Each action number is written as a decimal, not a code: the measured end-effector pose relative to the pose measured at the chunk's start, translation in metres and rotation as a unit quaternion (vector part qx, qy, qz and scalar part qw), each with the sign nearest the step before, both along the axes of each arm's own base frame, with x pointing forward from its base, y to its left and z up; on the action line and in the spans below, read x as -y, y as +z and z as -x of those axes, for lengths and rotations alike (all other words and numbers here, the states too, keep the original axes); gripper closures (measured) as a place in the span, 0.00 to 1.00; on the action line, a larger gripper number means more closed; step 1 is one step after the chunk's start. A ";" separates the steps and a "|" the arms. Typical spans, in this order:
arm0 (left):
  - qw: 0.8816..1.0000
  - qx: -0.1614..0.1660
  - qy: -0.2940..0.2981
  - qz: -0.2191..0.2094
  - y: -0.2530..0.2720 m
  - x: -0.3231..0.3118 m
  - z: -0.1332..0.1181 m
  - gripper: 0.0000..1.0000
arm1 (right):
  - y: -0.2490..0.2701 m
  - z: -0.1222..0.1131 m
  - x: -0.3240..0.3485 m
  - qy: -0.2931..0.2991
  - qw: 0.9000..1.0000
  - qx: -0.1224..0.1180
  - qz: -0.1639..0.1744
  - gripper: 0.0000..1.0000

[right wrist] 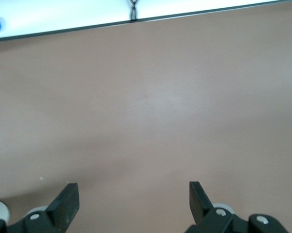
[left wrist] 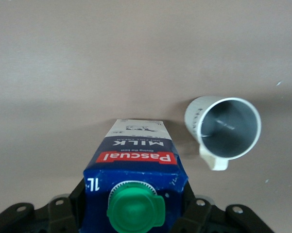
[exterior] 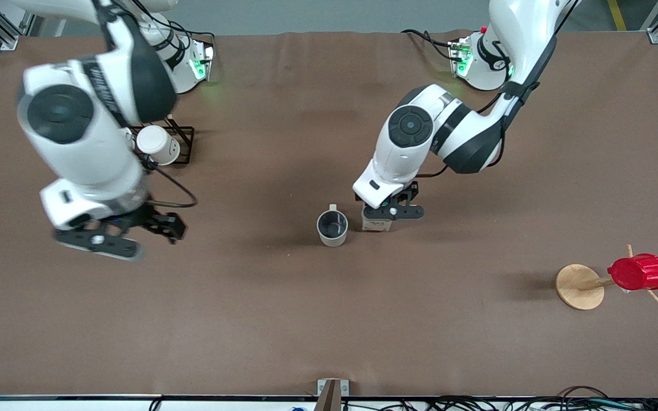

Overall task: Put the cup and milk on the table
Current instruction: 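Set the mug down and open the right gripper, withdrawing it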

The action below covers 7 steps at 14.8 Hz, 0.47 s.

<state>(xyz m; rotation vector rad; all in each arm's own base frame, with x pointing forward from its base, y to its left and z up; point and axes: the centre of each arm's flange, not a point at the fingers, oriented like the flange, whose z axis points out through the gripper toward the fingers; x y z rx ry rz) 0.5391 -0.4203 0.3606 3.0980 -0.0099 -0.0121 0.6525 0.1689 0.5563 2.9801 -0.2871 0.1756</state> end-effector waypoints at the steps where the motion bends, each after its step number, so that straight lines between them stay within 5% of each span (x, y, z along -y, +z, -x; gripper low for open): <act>1: 1.000 0.000 0.000 0.004 0.000 0.004 -0.003 0.26 | 0.015 0.002 0.032 0.005 1.000 -0.008 -0.010 0.00; 7: 1.000 0.003 -0.008 -0.004 -0.015 0.012 -0.012 0.26 | 0.104 0.050 0.176 0.030 0.999 -0.024 -0.032 0.00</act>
